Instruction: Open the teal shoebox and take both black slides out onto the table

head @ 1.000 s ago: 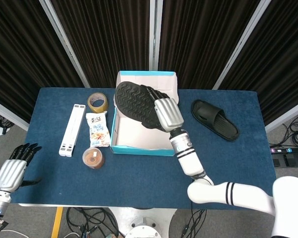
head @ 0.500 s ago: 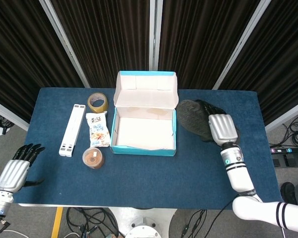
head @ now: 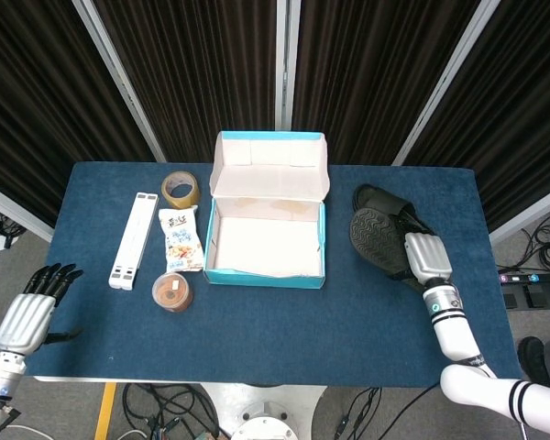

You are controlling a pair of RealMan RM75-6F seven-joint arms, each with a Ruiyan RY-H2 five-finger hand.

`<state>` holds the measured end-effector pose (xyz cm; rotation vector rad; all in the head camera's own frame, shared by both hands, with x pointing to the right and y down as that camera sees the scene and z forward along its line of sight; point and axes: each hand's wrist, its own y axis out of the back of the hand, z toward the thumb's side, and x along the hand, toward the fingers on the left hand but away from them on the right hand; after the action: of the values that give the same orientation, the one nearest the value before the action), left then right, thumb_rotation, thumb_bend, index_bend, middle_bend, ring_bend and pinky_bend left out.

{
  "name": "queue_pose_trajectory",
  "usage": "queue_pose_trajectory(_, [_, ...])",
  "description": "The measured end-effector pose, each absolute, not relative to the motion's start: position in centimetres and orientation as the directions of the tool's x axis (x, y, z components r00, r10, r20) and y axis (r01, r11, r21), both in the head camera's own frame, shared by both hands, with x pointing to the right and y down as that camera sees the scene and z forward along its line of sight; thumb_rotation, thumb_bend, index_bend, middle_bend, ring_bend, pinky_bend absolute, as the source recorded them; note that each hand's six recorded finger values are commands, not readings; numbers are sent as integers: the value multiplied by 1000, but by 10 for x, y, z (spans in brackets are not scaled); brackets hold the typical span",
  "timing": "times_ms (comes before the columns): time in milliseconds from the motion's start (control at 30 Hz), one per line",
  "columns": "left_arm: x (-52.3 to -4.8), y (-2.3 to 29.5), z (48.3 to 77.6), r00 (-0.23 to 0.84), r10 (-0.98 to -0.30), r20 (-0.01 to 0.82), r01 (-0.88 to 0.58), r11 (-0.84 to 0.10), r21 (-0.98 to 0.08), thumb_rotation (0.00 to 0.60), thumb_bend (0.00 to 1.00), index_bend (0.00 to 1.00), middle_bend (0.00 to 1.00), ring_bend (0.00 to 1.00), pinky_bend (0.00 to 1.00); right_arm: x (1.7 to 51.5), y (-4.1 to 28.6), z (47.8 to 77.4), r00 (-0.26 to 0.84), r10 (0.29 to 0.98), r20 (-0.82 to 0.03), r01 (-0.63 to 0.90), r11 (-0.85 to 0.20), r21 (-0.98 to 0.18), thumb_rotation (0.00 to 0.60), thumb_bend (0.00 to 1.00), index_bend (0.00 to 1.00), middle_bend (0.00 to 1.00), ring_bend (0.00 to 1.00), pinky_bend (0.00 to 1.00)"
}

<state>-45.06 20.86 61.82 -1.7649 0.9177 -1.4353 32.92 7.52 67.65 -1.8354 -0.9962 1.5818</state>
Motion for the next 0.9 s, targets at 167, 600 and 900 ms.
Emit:
queue_pose_trajectory(167, [-452, 208, 617, 141, -850, 507, -105, -522, -847, 600, 118, 110, 61, 0, 66, 326, 76, 684, 72, 758, -648, 182, -649, -739, 600, 10, 0, 35, 17, 209])
queue_pose_trajectory(600, [-450, 206, 616, 144, -855, 499, -104, -514, -851, 600, 119, 110, 60, 0, 65, 330, 69, 673, 60, 711, -701, 159, -700, -696, 600, 0, 0, 0, 0, 59])
queue_pose_trajectory(900, [-444, 202, 612, 153, -862, 483, -102, -500, -860, 600, 118, 110, 61, 0, 65, 332, 65, 633, 144, 850, -506, 139, -524, -840, 600, 37, 0, 0, 0, 19])
